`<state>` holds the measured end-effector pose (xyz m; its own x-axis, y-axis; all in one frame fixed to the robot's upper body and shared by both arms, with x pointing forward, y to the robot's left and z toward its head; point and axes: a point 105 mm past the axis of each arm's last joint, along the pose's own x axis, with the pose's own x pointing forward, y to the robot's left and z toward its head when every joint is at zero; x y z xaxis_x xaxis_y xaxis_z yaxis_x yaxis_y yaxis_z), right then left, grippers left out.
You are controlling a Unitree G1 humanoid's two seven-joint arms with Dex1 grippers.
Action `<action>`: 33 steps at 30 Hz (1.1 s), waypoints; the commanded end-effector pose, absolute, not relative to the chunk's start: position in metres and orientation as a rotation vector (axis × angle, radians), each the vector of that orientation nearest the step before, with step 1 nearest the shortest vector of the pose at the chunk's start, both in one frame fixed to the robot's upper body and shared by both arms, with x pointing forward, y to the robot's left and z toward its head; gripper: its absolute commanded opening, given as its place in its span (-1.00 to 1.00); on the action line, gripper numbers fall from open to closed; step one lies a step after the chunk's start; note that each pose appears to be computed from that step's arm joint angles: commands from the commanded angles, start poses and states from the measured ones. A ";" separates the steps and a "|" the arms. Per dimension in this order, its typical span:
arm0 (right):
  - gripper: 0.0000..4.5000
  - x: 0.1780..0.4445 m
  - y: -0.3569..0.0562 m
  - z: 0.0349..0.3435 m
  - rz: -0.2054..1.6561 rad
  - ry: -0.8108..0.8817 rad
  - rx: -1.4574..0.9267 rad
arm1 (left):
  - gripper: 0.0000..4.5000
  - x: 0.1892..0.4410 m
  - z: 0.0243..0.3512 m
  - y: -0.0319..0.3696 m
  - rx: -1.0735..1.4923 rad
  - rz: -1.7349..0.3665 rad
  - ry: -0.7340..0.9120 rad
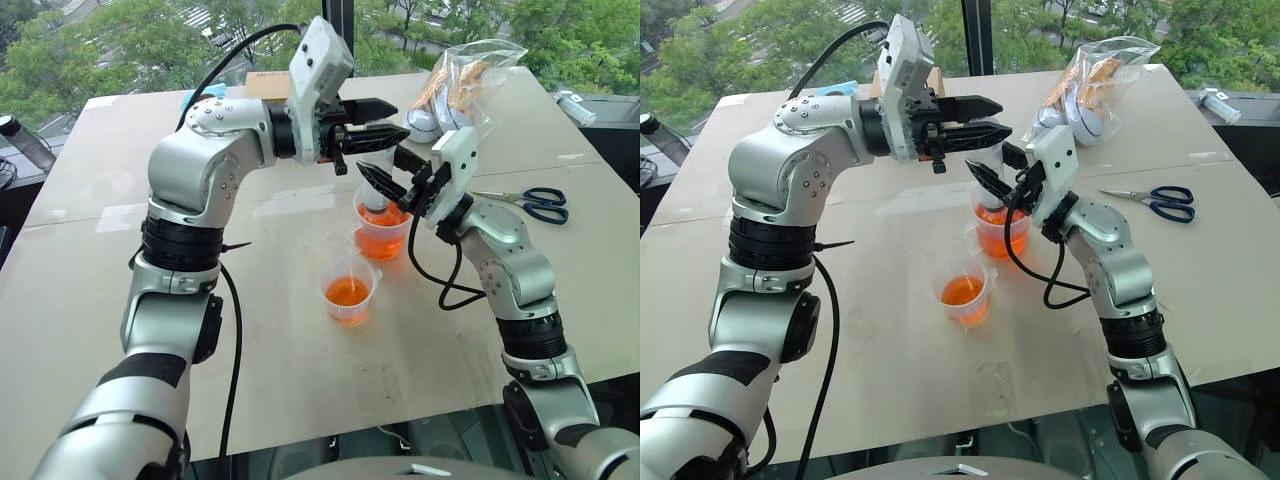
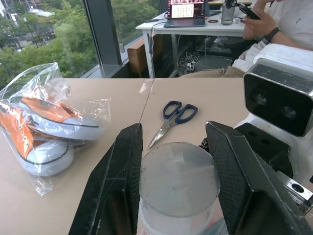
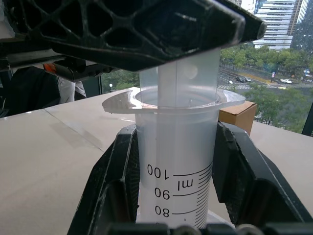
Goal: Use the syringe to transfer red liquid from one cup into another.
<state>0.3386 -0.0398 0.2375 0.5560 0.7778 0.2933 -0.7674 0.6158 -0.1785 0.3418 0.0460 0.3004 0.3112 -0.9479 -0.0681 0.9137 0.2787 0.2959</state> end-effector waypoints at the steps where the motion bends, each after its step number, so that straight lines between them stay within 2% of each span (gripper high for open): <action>1: -0.29 0.332 -0.048 0.273 0.862 -0.503 -0.028 | -0.36 0.336 0.280 0.034 0.317 -1.335 -0.058; 19: -0.29 0.333 -0.049 0.261 0.849 -0.469 -0.033 | -0.36 0.337 0.281 0.031 0.320 -1.351 -0.071; 29: -0.29 0.337 -0.050 0.246 0.846 -0.427 -0.041 | -0.36 0.341 0.303 0.035 0.330 -1.317 -0.124; 33: -0.29 0.338 -0.050 0.245 0.845 -0.421 -0.040 | -0.36 0.342 0.321 0.037 0.335 -1.288 -0.180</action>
